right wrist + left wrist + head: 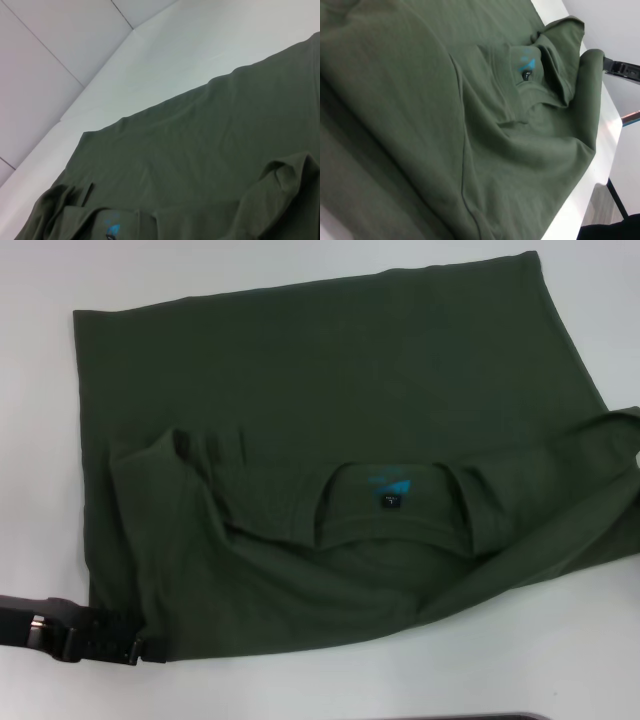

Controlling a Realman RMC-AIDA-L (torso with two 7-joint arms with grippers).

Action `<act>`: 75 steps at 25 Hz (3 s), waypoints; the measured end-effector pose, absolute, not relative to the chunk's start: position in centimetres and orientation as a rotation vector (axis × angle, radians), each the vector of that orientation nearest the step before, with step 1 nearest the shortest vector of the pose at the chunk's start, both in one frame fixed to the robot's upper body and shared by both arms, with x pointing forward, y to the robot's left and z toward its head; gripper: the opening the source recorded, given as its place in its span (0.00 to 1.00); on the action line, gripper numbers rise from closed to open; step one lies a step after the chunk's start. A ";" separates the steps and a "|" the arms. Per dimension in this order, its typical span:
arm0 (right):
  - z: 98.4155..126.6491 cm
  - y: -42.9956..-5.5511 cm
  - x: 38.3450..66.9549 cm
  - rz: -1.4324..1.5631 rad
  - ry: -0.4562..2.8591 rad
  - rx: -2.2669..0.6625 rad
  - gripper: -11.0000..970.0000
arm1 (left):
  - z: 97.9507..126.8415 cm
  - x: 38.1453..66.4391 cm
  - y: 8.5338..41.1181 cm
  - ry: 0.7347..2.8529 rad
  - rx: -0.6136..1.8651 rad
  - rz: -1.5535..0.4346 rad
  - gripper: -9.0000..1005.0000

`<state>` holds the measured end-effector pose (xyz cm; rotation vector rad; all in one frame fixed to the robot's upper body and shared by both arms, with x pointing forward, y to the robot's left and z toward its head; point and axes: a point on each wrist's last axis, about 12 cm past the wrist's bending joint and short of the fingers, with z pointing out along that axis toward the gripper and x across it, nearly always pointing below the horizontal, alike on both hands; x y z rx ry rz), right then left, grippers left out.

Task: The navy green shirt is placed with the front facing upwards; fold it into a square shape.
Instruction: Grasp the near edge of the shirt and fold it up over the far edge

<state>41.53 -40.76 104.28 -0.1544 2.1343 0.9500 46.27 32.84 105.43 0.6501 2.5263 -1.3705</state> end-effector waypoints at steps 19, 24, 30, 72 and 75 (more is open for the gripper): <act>104.4 -40.8 41.7 0.951 2.133 -0.151 0.06 | 105.5 47.3 33.1 2.572 0.659 -1.266 0.62; 104.4 -40.8 41.7 0.950 2.133 -0.150 0.06 | 105.5 47.4 33.0 2.586 0.673 -1.262 0.51; 104.4 -40.8 41.7 0.950 2.133 -0.149 0.06 | 105.3 47.4 32.8 2.603 0.688 -1.258 0.15; 104.5 -41.0 41.9 0.942 2.121 -0.140 0.06 | 106.4 47.6 32.9 2.667 0.752 -1.309 0.40; 104.6 -41.0 41.9 0.941 2.121 -0.138 0.06 | 106.5 47.9 32.9 2.667 0.756 -1.289 0.45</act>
